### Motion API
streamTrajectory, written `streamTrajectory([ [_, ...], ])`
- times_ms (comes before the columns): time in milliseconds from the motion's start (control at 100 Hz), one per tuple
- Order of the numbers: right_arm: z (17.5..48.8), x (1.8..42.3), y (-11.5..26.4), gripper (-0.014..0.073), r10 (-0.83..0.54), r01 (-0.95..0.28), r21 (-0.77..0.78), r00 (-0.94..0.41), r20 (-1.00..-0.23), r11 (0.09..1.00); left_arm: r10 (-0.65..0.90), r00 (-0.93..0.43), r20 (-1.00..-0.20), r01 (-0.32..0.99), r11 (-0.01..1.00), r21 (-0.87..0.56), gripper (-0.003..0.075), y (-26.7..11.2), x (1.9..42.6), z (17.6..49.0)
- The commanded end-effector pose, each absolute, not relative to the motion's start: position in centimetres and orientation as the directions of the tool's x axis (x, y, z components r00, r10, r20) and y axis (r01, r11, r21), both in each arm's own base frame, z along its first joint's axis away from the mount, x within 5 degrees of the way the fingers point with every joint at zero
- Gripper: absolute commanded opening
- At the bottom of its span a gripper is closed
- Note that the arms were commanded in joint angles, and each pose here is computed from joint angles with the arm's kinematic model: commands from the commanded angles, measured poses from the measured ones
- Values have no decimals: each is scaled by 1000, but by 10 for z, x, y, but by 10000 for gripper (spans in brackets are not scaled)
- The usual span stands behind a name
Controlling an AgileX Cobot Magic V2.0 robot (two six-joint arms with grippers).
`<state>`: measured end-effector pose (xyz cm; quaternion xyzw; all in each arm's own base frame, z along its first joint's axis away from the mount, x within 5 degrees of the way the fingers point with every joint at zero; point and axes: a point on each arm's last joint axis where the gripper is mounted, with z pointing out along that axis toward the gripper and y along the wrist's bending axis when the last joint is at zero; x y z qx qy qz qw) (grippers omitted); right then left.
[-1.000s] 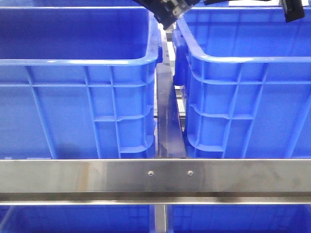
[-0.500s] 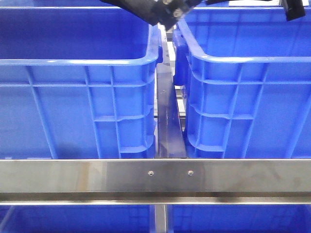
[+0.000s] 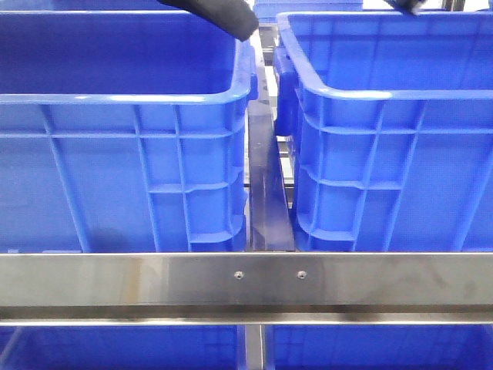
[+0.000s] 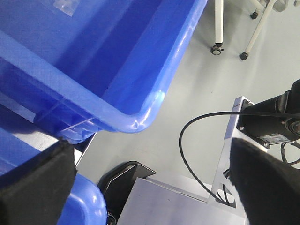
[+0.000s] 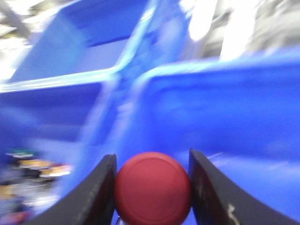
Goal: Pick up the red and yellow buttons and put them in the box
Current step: 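Carry the red button with the right gripper into the empty bin, release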
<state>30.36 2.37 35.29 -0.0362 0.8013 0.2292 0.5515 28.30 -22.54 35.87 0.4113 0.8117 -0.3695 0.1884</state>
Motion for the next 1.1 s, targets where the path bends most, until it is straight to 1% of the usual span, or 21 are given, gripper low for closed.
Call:
streamTrajectory([
  [0, 368, 309, 19, 204, 108, -290, 190, -274, -956, 938, 461, -561, -687, 827, 348, -442, 619, -224, 271, 389],
  [80, 357, 321, 16, 204, 9, -241, 74, -258, -966, 968, 461, -561, -687, 827, 348, -442, 619, -224, 271, 389],
  [140, 350, 328, 16, 204, -65, -230, -4, -255, -965, 973, 461, -561, -687, 827, 348, -442, 619, -224, 271, 389],
  [240, 338, 343, 19, 204, -125, -231, -61, -271, -954, 971, 461, -561, -687, 827, 348, -442, 619, -224, 271, 389],
  [410, 325, 373, 18, 204, -130, -202, -71, -297, -946, 977, 461, -561, -687, 827, 348, -442, 618, -224, 271, 389],
  [750, 286, 426, 23, 204, -163, -219, -88, -356, -920, 972, 457, -562, -690, 826, 349, -442, 619, -225, 272, 389],
  [900, 272, 438, 23, 204, -164, -222, -82, -378, -911, 972, 456, -562, -690, 826, 350, -441, 619, -225, 272, 389],
  [1090, 259, 443, 23, 204, -164, -222, -78, -404, -900, 972, 456, -562, -691, 826, 350, -441, 619, -225, 272, 389],
])
